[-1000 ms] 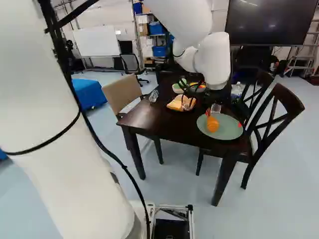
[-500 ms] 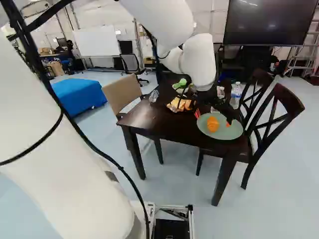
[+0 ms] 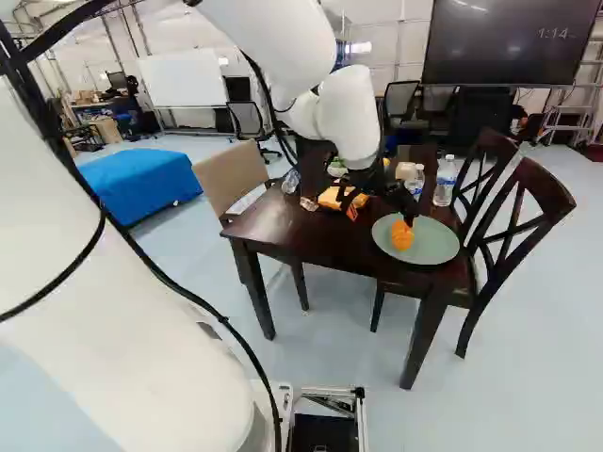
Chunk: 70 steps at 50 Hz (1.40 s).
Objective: Move the croissant to the empty plate
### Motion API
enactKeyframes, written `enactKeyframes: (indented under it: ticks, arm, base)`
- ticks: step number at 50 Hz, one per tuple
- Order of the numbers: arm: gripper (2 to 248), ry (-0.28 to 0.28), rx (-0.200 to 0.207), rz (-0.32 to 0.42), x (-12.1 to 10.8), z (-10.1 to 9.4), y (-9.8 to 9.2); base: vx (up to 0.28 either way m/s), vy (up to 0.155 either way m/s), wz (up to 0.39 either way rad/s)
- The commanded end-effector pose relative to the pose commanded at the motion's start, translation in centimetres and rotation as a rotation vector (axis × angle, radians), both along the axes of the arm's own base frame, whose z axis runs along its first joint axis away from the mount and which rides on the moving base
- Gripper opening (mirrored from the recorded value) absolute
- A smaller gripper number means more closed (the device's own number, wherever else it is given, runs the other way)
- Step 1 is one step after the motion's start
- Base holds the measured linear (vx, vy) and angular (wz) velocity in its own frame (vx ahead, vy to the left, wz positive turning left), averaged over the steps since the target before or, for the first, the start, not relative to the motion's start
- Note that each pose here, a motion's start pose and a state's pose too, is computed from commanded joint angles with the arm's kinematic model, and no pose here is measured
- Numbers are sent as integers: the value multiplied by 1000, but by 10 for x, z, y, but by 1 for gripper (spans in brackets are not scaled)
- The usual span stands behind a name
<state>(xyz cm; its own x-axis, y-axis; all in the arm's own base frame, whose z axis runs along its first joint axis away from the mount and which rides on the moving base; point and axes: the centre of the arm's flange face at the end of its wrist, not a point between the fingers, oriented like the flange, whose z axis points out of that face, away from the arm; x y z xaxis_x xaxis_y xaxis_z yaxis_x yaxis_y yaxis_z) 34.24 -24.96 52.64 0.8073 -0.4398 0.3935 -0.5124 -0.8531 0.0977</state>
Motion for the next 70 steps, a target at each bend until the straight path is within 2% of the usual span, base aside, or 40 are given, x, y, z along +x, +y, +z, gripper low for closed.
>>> enactKeyframes:
  ticks: [16,30,70]
  arm:
    - [247,0,0,74,19,0,25]
    - [247,0,0,134,28,0,49]
    - [247,-8,-4,296,22,-2,123]
  base:
    - [0,0,0]
    - [0,0,0]
    - [0,0,0]
